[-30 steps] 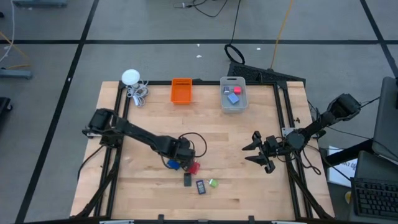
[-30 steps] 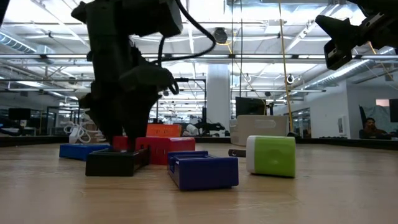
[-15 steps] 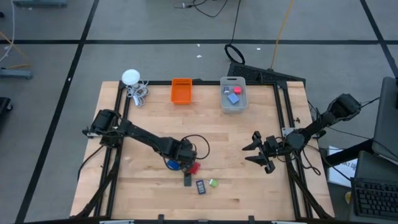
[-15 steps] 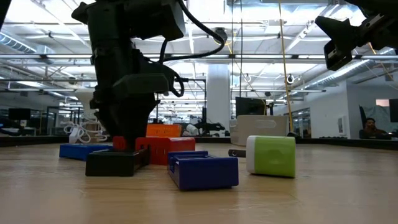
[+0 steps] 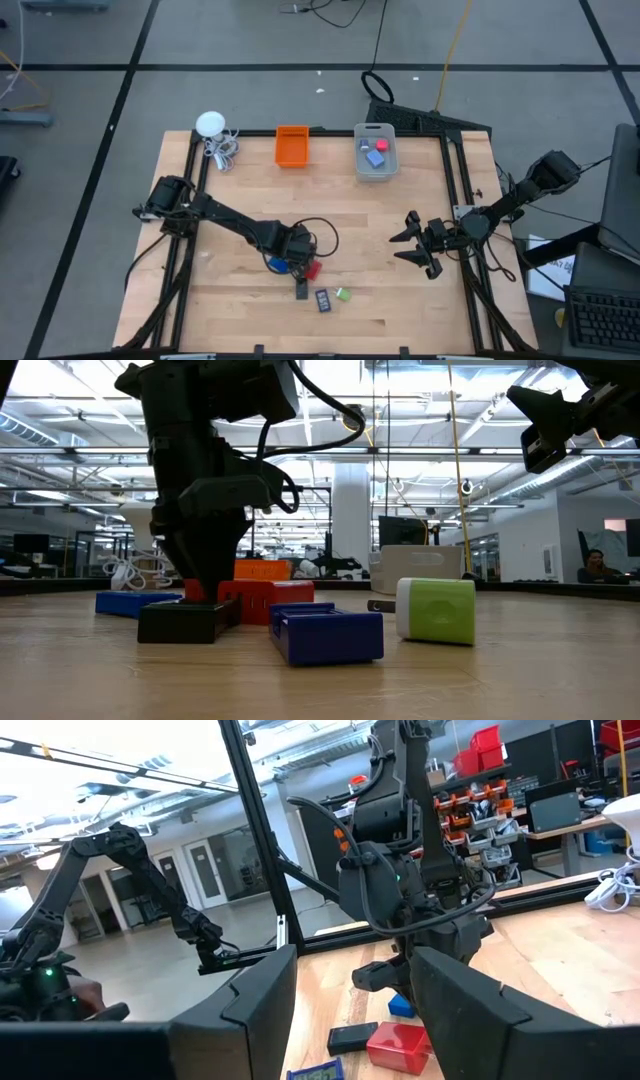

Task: Pick & Place Office items
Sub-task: Put the top red charger adapter into the gray bin

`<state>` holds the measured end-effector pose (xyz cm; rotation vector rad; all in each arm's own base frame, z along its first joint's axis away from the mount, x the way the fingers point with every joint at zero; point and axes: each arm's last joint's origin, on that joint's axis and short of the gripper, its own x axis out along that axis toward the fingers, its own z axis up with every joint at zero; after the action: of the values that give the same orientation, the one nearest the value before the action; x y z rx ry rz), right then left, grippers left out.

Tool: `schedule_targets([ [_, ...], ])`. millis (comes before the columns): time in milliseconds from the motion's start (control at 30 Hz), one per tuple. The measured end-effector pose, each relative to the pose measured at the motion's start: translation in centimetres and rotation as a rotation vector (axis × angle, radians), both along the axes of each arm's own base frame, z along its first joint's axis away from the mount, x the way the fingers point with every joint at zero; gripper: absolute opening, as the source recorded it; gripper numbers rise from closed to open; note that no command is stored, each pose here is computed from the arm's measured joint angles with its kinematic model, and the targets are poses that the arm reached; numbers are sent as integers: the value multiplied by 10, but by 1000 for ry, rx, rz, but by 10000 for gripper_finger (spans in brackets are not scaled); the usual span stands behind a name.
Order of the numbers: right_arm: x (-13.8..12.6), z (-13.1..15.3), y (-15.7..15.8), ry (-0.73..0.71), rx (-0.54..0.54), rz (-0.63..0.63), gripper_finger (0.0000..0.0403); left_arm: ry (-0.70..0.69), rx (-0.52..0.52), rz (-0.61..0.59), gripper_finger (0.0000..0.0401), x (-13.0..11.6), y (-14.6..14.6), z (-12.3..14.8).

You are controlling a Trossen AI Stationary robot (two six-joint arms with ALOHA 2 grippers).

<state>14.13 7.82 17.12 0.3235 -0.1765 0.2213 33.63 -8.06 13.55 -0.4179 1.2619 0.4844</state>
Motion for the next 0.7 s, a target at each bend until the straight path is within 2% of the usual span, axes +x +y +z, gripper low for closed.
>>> schedule_targets([
  [233,0,0,0,0,0,0,187,-17,15,-25,212,-1,0,5],
  [300,0,0,0,0,0,0,187,-41,71,-19,212,-4,1,13],
  [467,0,0,0,0,0,0,187,-242,127,-51,212,-15,-6,66],
  [700,0,0,0,0,0,0,187,-580,194,-222,212,-29,-31,127],
])
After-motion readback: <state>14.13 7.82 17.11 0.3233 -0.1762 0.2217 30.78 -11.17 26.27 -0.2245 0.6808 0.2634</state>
